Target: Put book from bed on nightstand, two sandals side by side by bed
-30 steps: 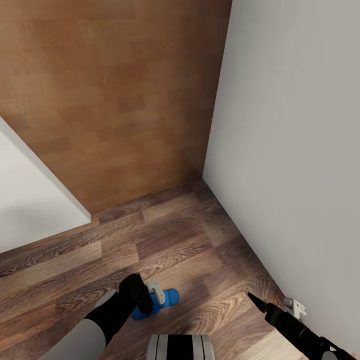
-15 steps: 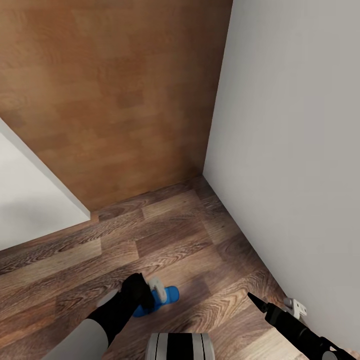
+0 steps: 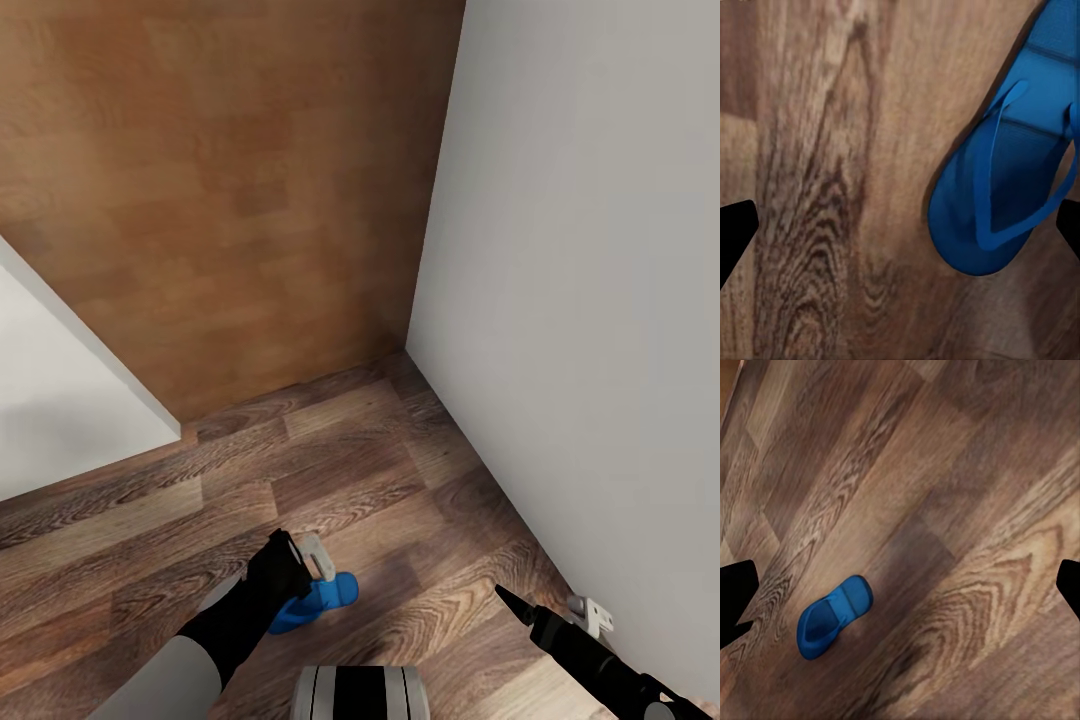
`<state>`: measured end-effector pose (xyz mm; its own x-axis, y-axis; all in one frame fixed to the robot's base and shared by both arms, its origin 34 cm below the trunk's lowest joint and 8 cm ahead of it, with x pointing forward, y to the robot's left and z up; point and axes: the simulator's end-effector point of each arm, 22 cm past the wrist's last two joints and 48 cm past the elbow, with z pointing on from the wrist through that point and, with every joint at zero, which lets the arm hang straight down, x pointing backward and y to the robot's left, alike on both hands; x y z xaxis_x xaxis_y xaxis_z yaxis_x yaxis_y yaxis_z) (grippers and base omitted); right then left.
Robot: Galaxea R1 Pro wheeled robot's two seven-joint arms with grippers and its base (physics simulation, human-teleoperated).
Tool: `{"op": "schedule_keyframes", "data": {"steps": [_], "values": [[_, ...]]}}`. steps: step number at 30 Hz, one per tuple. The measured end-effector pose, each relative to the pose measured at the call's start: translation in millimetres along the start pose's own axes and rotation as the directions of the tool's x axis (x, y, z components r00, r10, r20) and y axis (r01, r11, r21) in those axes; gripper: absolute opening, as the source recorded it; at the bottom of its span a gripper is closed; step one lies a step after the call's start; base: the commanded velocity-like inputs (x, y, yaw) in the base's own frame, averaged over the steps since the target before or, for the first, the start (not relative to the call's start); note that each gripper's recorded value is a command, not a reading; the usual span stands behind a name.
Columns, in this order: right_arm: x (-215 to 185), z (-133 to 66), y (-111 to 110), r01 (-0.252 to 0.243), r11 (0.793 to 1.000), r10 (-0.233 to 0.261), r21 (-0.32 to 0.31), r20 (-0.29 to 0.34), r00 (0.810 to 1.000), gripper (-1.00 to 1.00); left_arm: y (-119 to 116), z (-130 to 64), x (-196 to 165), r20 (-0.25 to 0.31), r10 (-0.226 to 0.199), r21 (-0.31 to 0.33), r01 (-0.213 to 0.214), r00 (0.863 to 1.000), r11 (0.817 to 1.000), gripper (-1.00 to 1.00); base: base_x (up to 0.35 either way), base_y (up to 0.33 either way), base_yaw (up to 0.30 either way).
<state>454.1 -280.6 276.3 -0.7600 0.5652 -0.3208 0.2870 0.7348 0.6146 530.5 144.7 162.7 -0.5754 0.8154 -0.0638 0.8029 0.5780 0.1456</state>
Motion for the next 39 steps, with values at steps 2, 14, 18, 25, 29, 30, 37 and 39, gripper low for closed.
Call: {"op": "schedule_keyframes", "data": {"steps": [2,14,18,25,29,30,37,39], "values": [[0,0.0,0,0.0,1.0,0.0,0.0,0.0,1.0,1.0,-1,0.3,0,-0.001,0.0,0.003,0.0,1.0,1.0,1.0,0.0,0.0,0.0],[7,3.8,-8,-0.009,1.0,0.009,0.014,-0.018,1.0,1.0,-12,10.7,7,-0.017,0.0,0.033,0.0,1.0,0.999,1.0,0.0,0.0,0.0],[12,6.2,-13,-0.015,1.0,0.016,0.024,-0.03,0.999,1.0,-17,17.3,11,-0.027,0.001,0.046,0.0,1.0,0.999,1.0,0.0,0.0,0.0],[21,10.1,-21,-0.025,0.999,0.027,0.041,-0.051,0.998,1.0,-28,28.4,18,-0.044,0.003,0.07,0.0,0.999,0.998,1.0,0.0,0.0,0.0],[26,12.2,-26,-0.031,0.998,0.034,0.051,-0.063,0.997,1.0,-33,34.6,21,-0.053,0.004,0.083,0.001,0.999,0.997,1.0,0.0,0.0,0.0],[27,12.7,-28,-0.032,0.998,0.036,0.053,-0.065,0.997,1.0,-35,36.1,22,-0.055,0.004,0.086,0.001,0.998,0.996,1.0,0.0,0.0,0.0],[36,16.0,-36,-0.042,0.997,0.047,0.07,-0.086,0.995,1.0,-45,46.4,28,-0.069,0.007,0.109,0.001,0.998,0.994,1.0,0.0,0.0,0.0],[38,16.6,-37,-0.044,0.996,0.05,0.072,-0.089,0.995,1.0,-46,48.1,30,-0.072,0.007,0.111,0.001,0.997,0.994,1.0,0.0,0.0,0.0]]}}
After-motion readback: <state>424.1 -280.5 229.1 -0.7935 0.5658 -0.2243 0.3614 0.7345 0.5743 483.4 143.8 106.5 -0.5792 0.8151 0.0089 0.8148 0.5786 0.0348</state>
